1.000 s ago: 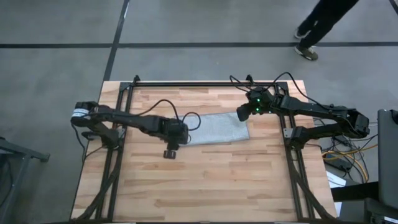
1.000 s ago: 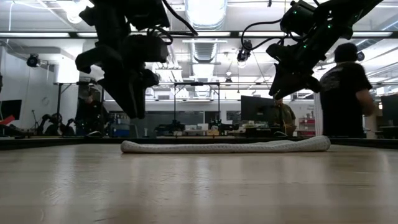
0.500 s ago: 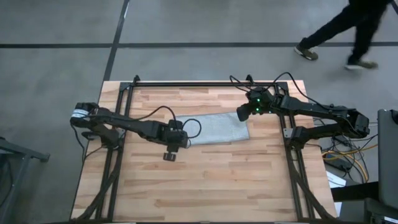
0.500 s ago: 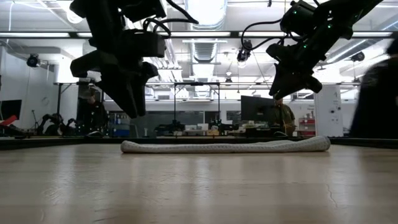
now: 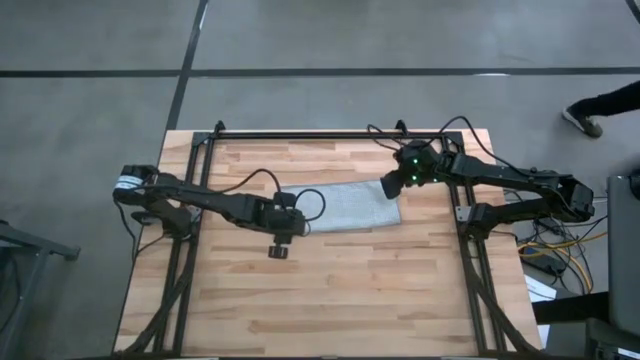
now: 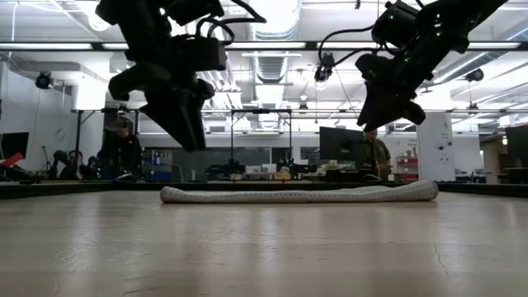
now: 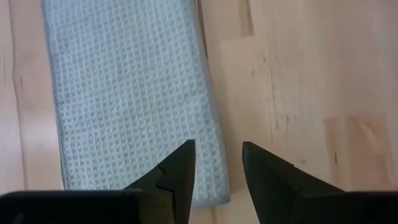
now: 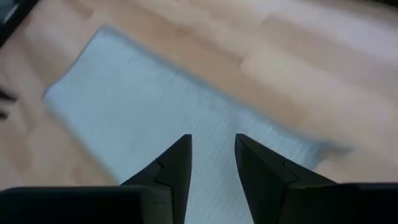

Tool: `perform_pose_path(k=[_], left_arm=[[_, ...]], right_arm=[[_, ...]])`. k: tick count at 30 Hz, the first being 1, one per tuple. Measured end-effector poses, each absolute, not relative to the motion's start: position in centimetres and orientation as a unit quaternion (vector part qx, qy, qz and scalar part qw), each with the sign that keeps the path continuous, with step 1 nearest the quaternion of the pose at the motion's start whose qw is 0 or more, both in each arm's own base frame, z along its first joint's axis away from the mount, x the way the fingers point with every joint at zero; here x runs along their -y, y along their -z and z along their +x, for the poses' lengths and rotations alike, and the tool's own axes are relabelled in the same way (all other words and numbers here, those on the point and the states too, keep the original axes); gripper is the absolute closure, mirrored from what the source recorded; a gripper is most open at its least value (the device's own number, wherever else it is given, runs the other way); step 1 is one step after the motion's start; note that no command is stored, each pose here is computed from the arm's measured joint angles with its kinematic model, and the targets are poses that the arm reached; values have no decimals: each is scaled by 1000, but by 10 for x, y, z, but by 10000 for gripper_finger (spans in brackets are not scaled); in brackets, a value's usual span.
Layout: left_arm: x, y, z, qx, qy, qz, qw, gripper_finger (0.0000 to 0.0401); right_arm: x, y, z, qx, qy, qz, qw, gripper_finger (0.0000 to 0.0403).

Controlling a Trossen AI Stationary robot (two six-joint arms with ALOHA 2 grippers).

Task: Fold microfiber towels
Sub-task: Fold the gray on the table

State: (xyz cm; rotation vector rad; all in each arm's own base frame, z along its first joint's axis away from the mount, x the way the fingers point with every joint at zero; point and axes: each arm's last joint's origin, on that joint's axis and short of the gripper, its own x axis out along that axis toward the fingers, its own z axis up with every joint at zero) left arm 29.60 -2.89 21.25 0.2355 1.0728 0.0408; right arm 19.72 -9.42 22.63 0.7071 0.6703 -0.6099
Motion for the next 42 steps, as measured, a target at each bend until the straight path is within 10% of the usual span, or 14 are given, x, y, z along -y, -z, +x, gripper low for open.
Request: perform_pose_path(k=[8, 42], left_arm=[[29, -213, 297, -501, -66, 32, 862, 263], [16, -214, 300, -480, -130, -87, 863, 263]], right_arm=[[79, -219, 192, -402, 145, 362, 828, 297], [46, -189, 182, -530, 12, 60, 846, 301]])
